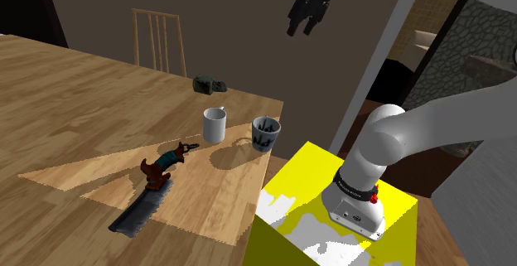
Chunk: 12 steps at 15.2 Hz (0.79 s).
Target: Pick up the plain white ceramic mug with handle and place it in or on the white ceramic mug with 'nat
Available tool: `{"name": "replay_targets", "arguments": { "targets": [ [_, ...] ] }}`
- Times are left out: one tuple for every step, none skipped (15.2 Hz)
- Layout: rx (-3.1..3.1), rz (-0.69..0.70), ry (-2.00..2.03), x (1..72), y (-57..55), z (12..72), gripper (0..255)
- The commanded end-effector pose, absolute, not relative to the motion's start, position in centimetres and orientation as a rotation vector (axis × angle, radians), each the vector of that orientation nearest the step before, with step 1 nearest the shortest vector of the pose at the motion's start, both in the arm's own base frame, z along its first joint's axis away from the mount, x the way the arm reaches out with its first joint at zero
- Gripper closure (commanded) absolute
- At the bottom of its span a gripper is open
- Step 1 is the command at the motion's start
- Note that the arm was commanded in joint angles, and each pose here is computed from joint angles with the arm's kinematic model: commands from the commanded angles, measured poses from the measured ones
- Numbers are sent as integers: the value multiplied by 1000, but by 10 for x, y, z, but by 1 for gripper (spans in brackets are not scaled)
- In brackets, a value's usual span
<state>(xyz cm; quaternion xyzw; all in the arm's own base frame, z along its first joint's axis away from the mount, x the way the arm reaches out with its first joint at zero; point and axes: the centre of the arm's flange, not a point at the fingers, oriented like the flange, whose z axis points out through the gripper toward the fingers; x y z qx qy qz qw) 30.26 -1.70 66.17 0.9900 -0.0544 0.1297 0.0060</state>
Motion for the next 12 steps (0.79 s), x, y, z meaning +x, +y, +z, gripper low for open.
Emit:
{"name": "replay_targets", "arguments": {
  "targets": [
    [3099, 406, -170, 303, -17, 662, 0],
    [3099, 396, -177, 309, -9, 653, 0],
    [3099, 386, -184, 315, 0, 644, 0],
    [3098, 376, -191, 322, 8, 636, 0],
    [3098, 366, -198, 328, 16, 627, 0],
    [3098, 357, -204, 334, 25, 618, 0],
    [3098, 347, -211, 340, 33, 610, 0],
    [3098, 337, -218, 347, 41, 601, 0],
    [3097, 327, -225, 353, 49, 592, 0],
    [3097, 317, -232, 359, 57, 583, 0],
    [3097, 307, -239, 365, 66, 574, 0],
    [3096, 297, -245, 371, 74, 565, 0]
  ]
}}
